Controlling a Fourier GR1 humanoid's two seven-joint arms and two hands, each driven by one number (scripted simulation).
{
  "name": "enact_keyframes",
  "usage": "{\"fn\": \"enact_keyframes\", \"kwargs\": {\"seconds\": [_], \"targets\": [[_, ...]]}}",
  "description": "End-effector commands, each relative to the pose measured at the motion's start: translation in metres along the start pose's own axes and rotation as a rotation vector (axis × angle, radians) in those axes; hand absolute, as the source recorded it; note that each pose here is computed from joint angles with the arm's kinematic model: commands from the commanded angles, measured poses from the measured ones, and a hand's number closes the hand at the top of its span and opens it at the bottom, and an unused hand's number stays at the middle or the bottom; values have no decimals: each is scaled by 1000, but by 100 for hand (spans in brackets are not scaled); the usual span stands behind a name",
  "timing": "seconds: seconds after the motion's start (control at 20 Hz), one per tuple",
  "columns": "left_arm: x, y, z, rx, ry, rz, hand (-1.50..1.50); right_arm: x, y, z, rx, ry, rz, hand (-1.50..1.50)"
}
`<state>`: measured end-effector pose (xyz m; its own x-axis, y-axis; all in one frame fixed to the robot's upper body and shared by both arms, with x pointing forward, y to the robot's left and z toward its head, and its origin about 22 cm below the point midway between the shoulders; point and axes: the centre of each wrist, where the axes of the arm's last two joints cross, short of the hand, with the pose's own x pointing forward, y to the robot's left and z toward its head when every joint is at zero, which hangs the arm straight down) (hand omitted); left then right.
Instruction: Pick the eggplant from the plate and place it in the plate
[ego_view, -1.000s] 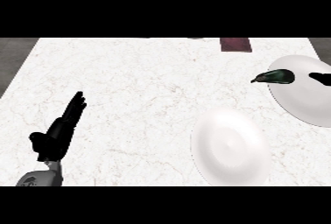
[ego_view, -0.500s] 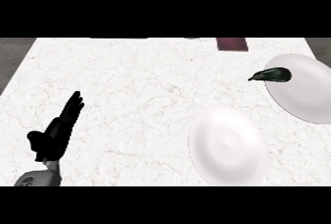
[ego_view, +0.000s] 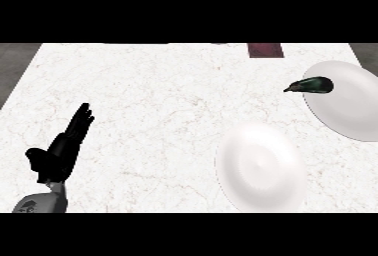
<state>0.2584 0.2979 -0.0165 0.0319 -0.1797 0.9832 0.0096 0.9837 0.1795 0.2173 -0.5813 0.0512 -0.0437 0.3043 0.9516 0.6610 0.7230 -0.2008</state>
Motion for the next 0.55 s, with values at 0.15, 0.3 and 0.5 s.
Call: {"fn": "enact_keyframes", "kwargs": {"seconds": [0.15,0.3,0.5], "targets": [[-9,12,13,0,-16,-18,0,-17,-28,25,45,-26,45,-150],[-8,-22,-3,-26,-8,-4,0,-13,-33,23,65,-28,41,-150],[-6,-11,-1,-14,-7,-4,0,-19,-48,35,33,-48,54,-150]]}}
